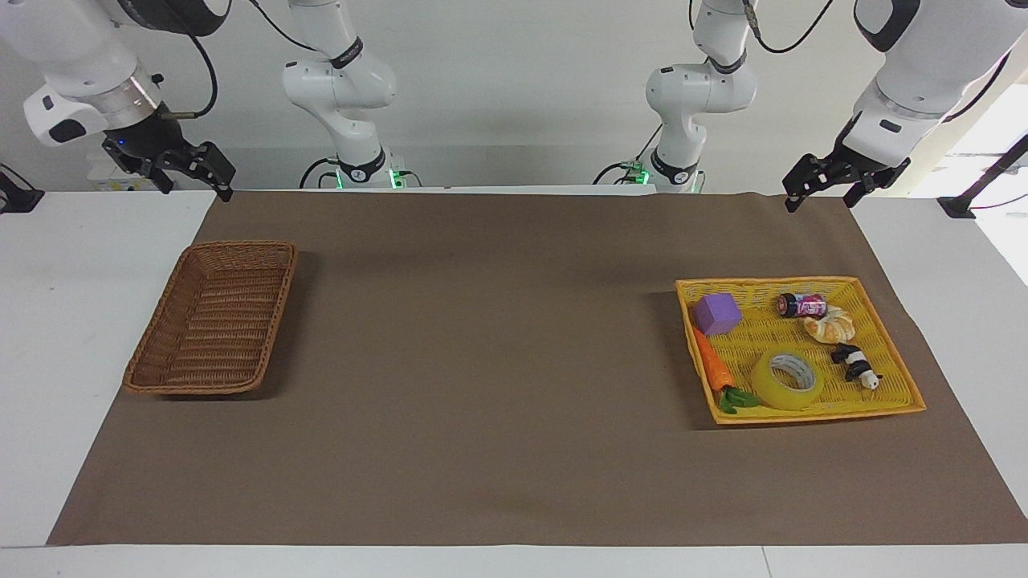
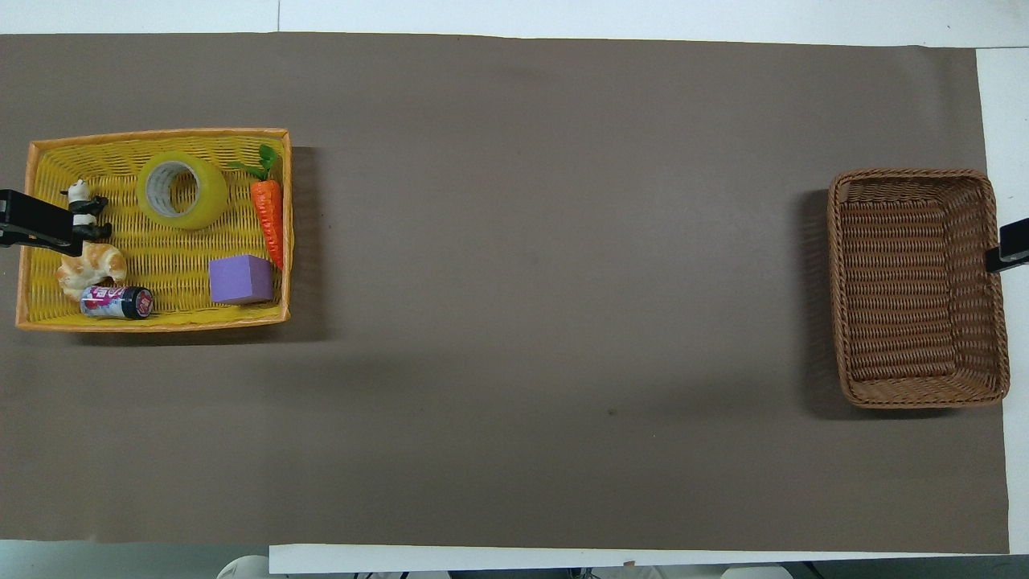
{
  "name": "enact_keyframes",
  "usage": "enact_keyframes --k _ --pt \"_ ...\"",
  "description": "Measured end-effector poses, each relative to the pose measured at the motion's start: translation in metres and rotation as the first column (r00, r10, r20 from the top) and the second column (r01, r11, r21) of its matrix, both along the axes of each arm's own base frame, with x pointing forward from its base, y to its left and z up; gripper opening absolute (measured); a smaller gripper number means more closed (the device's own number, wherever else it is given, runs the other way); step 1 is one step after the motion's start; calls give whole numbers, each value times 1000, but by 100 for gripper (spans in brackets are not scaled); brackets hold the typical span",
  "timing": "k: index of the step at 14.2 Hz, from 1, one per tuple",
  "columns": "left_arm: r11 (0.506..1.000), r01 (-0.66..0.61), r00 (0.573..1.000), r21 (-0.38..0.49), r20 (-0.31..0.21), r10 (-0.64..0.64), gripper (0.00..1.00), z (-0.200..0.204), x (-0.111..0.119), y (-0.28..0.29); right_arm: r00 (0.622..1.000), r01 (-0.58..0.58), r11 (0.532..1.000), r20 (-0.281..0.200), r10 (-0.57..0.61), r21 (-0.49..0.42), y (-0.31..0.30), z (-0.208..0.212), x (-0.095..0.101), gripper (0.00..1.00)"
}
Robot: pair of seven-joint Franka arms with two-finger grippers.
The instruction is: Move tape to another basket
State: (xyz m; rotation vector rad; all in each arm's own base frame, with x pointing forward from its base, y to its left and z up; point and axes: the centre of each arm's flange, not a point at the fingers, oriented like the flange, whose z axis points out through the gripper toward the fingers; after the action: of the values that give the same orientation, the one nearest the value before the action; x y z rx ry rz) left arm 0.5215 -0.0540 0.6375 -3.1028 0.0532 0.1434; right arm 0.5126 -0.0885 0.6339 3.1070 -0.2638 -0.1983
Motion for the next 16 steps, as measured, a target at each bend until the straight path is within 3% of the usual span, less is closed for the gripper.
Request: enact_keyframes --k 4,8,13,15,16 --pt "1000 -4 1000 1 -11 4 100 -2 -1 2 1000 0 1000 0 0 0 0 0 0 100" --pt "998 -60 996 -7 71 60 100 -16 16 30 1000 0 1000 0 0 0 0 0 0 100" --pt "993 -114 986 -15 117 115 97 -142 85 66 1000 0 1000 0 0 0 0 0 0 100" --pt "993 -115 984 -19 138 116 76 -197 108 68 1000 0 1000 0 0 0 0 0 0 100" --pt "991 -129 979 -22 158 130 76 -221 114 79 1000 0 1000 0 0 0 0 0 0 100"
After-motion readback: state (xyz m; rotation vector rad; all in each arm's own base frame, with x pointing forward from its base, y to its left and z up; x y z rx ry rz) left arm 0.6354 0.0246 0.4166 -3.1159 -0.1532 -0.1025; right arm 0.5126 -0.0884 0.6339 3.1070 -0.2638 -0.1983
